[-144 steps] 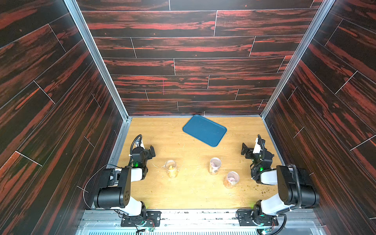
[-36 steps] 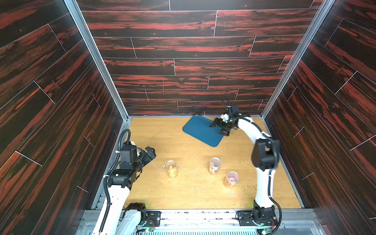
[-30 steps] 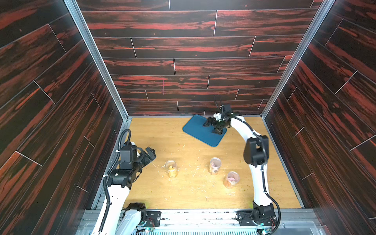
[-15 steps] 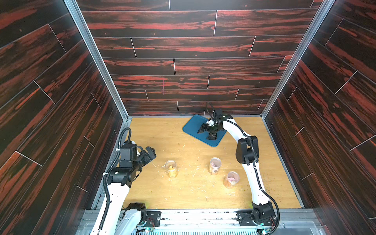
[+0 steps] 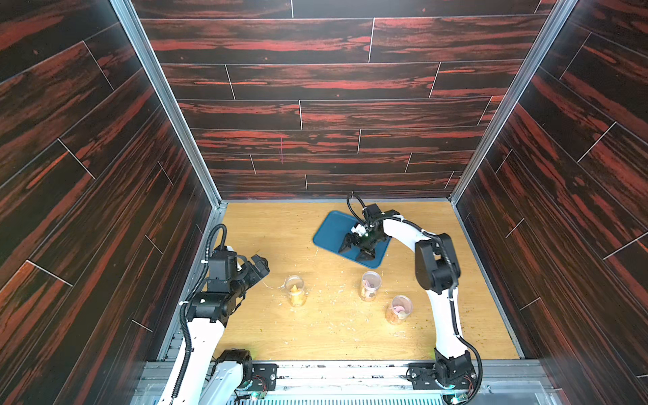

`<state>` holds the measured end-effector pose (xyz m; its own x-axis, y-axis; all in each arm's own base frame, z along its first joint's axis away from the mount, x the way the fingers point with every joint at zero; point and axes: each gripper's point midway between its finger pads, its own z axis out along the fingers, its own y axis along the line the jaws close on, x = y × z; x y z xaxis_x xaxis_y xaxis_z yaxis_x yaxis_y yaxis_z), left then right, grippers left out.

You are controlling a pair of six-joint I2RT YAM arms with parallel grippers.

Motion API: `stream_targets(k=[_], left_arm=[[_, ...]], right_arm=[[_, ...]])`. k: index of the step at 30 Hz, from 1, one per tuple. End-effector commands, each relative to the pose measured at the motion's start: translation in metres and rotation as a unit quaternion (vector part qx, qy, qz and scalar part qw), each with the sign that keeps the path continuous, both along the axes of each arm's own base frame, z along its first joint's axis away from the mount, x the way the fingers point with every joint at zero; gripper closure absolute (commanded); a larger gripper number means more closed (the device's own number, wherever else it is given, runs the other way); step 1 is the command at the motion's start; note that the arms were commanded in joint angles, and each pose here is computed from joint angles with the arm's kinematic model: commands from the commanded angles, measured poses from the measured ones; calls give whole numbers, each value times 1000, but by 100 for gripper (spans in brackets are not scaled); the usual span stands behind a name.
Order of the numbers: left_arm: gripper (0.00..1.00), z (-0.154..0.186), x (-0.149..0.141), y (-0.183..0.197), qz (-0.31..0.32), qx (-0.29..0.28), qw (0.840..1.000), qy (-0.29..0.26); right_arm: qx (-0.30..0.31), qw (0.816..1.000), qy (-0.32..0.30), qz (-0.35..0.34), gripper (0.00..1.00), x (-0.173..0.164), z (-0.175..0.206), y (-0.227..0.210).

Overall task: Pour the cookies out of the jar
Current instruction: Move the tray at the center of the board.

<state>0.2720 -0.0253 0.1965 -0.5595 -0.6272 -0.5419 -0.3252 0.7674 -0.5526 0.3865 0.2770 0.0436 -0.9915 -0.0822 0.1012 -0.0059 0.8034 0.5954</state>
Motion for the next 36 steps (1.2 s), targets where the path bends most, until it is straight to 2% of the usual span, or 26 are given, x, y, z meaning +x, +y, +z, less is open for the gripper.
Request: stream_targets(k=[1, 6, 12, 17, 21, 23, 27, 32, 33, 36], left_arm=[[0, 3, 2, 0, 4, -4, 1000, -15], [0, 0, 6, -1, 7, -13, 1000, -20], [0, 12, 11, -4, 1, -15, 999, -35], [0, 31, 12, -6, -26, 12, 998, -52], [0, 44, 11, -12, -53, 35, 996, -60], [0, 48, 11, -17, -69, 40, 995, -65], [0, 46, 12, -23, -88, 45, 994, -55], [0, 50, 19, -34, -108, 29, 992, -58], [0, 51, 20, -36, -112, 29, 992, -56], [0, 52, 23, -40, -124, 35, 990, -49]], right_arm=[[-63, 997, 39, 24, 6, -38, -19, -27], [-95, 995, -12, 18, 6, -19, 8, -36], [-122, 986, -101, -43, 6, 18, 62, -56], [-134, 975, -172, -50, 6, 18, 119, -70], [-137, 971, -193, -31, 6, -6, 159, -80], [-139, 976, -167, -9, 6, -29, 158, -78], [-198, 968, -153, 18, 5, -62, 146, -87], [-127, 974, -187, 15, 5, -57, 170, -55], [-126, 973, -193, 27, 5, -57, 174, -49], [-187, 965, -176, 54, 5, -57, 160, -51]])
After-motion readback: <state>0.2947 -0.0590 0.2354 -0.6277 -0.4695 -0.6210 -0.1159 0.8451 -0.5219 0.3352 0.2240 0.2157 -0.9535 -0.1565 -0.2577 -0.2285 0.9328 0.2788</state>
